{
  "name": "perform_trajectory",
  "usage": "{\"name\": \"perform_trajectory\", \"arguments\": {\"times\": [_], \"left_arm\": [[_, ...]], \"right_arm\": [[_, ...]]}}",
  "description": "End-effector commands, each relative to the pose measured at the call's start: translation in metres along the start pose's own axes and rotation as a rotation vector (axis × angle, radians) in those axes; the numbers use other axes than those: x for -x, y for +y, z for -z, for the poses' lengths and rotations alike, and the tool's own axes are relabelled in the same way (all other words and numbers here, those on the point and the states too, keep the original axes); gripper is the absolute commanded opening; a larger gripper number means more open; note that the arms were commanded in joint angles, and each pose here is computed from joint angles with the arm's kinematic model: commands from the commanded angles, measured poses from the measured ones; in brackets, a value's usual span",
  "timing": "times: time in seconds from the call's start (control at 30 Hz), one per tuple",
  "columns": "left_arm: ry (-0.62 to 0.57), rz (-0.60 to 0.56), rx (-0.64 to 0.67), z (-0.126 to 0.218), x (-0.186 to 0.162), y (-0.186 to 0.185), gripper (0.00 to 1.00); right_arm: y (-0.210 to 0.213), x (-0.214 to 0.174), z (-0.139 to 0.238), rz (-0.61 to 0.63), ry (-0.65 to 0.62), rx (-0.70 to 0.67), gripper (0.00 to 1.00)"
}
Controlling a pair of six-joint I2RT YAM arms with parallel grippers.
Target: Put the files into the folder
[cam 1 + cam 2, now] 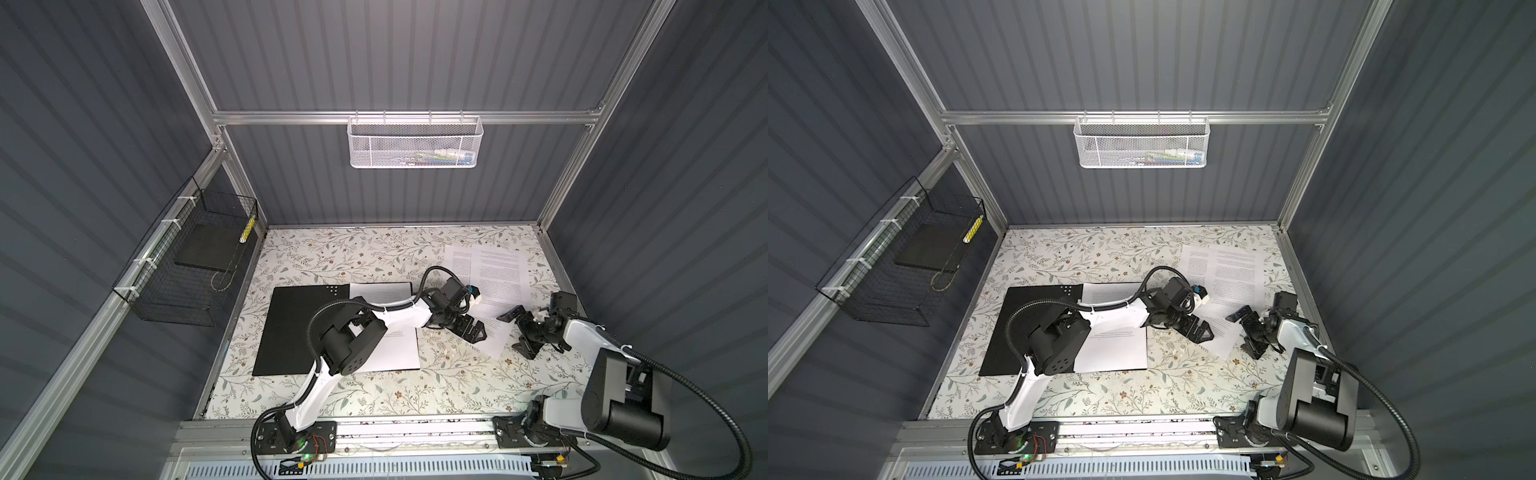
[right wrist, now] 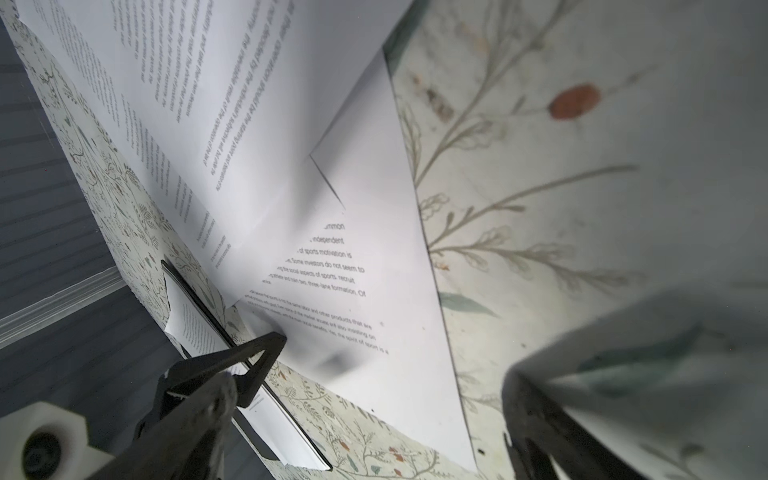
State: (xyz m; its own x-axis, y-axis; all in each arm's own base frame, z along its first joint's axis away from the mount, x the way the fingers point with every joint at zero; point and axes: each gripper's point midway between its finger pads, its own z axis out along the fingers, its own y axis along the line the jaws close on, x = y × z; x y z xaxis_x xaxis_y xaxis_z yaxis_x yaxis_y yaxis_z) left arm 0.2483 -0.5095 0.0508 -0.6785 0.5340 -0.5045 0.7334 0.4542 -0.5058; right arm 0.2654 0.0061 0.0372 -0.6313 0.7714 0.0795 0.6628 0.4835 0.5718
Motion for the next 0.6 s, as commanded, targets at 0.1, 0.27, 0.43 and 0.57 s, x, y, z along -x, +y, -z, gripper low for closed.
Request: {"name": "perform_trajectory", "arguments": {"times": [0.1, 0.27, 0.43, 0.57], "left_arm": [[0.191, 0.053, 0.087, -0.017, -0.056, 0.034, 1.0], [0.205, 0.036, 0.095, -0.017, -0.058, 0.036, 1.0], [0.223, 0.024, 0.091, -0.019, -0.062, 0.037, 1.0], [0.227, 0.02, 0.082, -0.02, -0.064, 0.037, 1.0]], "right_arm": [[-0.015, 0.002, -0.014, -0.055, 0.005, -0.101, 0.99], [-0.008, 0.002, -0.022, -0.048, 0.018, -0.104, 0.99], [0.003, 0.004, -0.028, -0.016, 0.028, -0.058, 0.99], [0.018, 0.001, -0.03, 0.038, 0.048, 0.013, 0.99]]}}
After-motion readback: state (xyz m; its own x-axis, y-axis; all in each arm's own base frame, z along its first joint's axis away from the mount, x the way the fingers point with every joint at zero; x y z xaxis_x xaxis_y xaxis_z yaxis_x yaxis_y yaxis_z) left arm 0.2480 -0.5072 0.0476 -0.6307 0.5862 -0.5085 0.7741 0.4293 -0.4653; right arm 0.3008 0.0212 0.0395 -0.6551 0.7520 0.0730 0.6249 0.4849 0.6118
